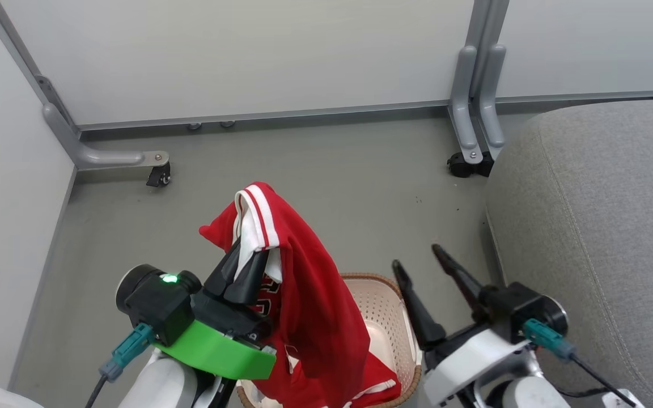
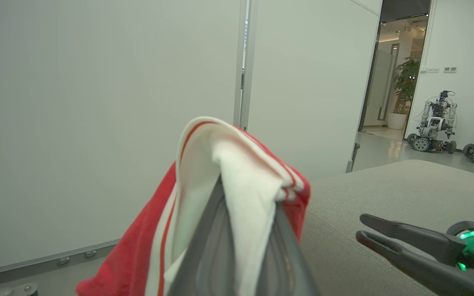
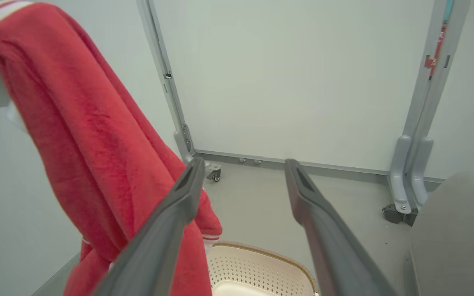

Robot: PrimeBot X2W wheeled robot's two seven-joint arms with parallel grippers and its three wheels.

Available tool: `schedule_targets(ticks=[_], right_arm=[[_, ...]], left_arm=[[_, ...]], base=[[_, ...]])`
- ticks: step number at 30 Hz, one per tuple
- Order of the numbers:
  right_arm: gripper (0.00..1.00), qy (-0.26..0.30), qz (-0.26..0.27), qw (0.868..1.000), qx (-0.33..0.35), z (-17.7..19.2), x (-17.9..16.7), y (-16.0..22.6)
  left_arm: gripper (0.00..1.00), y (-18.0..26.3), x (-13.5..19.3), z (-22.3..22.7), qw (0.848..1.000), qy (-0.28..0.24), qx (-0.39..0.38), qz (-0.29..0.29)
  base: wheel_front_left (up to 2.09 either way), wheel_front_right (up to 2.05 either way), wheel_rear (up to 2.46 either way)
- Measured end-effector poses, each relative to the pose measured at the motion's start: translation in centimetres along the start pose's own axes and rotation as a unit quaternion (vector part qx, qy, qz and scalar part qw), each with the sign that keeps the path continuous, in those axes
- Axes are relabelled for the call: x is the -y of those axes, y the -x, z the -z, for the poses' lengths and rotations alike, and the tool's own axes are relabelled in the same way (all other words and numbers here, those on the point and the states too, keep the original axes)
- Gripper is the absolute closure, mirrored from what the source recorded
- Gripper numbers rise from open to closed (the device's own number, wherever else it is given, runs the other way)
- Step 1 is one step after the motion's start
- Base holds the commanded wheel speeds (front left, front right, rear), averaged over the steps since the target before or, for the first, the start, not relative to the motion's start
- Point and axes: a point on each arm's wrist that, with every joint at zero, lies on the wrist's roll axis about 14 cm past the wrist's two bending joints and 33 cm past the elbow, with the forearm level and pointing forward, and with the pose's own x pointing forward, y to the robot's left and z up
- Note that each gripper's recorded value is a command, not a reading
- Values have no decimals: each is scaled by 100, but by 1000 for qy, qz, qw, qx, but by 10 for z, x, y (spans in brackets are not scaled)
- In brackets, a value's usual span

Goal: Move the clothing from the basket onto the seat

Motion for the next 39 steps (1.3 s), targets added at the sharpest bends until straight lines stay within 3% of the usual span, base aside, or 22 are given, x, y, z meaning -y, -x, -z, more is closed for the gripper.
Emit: schedule_targets(ticks=[7, 18, 19, 20, 25, 26, 27, 28, 39], right_arm=[[0, -14, -128, 991, -23, 13, -75, -25], [0, 42, -175, 981, -79, 49, -88, -44], [20, 40, -177, 980, -83, 52, -88, -44], [97, 38, -179, 979, -86, 53, -89, -45], [100, 13, -189, 978, -88, 54, -96, -48], [100, 9, -188, 979, -84, 52, -96, -49], [100, 1, -186, 980, -77, 50, -95, -50], [100, -4, -183, 980, -73, 48, -94, -51], [100, -30, -110, 993, 0, 9, -45, -72]], left_arm=[[100, 0, 0, 0, 1000, -2, -1, 2], [100, 2, 4, 3, 1000, 2, -7, 6], [100, 2, 4, 3, 1000, 3, -7, 7], [100, 2, 4, 3, 1000, 4, -7, 7], [100, 2, 7, 2, 1000, 6, -6, 10], [75, 2, 8, 2, 1000, 6, -6, 12], [20, 2, 8, 1, 1000, 6, -3, 12], [0, 2, 8, 0, 1000, 5, -2, 12], [0, 5, 18, 29, 997, -12, -63, 40]], base=[[0, 0, 0], [0, 0, 0], [0, 0, 0], [0, 0, 0], [0, 0, 0], [0, 0, 0], [0, 0, 0], [0, 0, 0], [0, 0, 0]])
